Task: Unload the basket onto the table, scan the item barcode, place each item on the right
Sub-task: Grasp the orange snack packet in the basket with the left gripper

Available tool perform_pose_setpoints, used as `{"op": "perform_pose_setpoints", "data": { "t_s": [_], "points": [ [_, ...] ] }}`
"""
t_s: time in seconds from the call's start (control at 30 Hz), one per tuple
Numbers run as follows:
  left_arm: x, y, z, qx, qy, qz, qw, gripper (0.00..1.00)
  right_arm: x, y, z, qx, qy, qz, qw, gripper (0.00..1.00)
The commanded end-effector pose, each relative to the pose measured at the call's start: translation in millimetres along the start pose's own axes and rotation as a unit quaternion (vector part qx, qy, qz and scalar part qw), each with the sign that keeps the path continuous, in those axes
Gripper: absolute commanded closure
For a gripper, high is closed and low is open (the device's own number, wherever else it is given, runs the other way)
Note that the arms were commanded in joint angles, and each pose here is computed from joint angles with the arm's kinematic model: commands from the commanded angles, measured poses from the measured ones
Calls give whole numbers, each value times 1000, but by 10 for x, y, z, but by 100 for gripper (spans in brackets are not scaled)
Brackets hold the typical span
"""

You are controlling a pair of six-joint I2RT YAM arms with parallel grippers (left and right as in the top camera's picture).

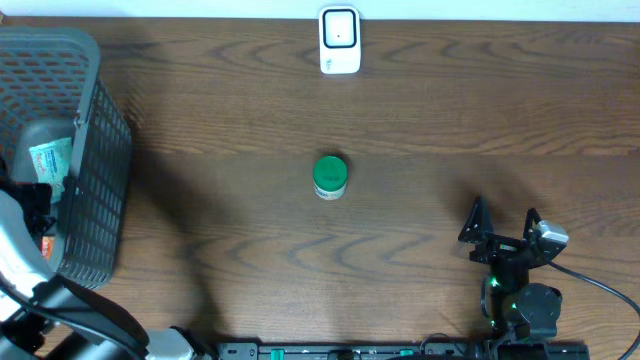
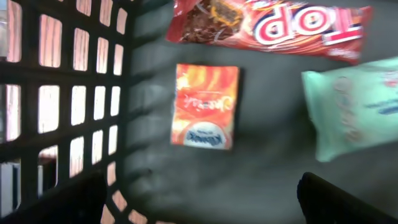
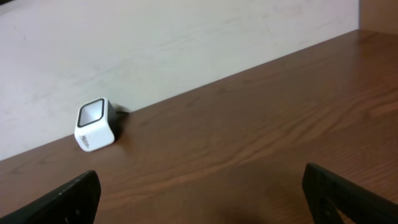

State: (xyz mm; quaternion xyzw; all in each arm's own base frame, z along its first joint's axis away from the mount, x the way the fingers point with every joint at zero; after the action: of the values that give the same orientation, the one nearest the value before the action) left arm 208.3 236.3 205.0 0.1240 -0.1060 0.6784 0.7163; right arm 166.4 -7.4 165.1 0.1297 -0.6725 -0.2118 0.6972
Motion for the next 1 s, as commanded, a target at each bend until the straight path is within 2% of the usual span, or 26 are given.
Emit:
{"op": "perform_pose_setpoints", "data": {
  "t_s": [0.0,0.27,0.67,0.7,0.83,0.97],
  "points": [
    [-7,22,-221,41,4,-29,999,2,0,-4,3,-4,-3,-3,1000,1],
    [-43,-53,-692,83,46,-43,995,2,0,-4,3,-4,-3,-3,1000,1],
    [-99,72,-1212,134,108,-37,984,2,0,-4,3,-4,-3,-3,1000,1],
    [-114,76,-1242,138,113,-38,983,0,0,-4,3,-4,-3,-3,1000,1],
    [-188,101,-1352,153,128,-28,980,11,0,-4,3,-4,-3,-3,1000,1],
    [-198,99,-1386,155,129,-27,979,29,0,-4,3,-4,-3,-3,1000,1]
  ]
}}
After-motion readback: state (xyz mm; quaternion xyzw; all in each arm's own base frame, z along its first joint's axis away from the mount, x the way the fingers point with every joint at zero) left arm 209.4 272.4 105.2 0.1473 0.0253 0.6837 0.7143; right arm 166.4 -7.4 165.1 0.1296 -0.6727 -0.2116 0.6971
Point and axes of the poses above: each gripper's point midway between its finger pads, its own z axis back along the fingers, its own y axis along the line the jaws close on, x = y × z, the point moved 8 cm from there along z, back along the fingers, and after that the axes turned 9 degrees about -z, right-handed, at the moved point
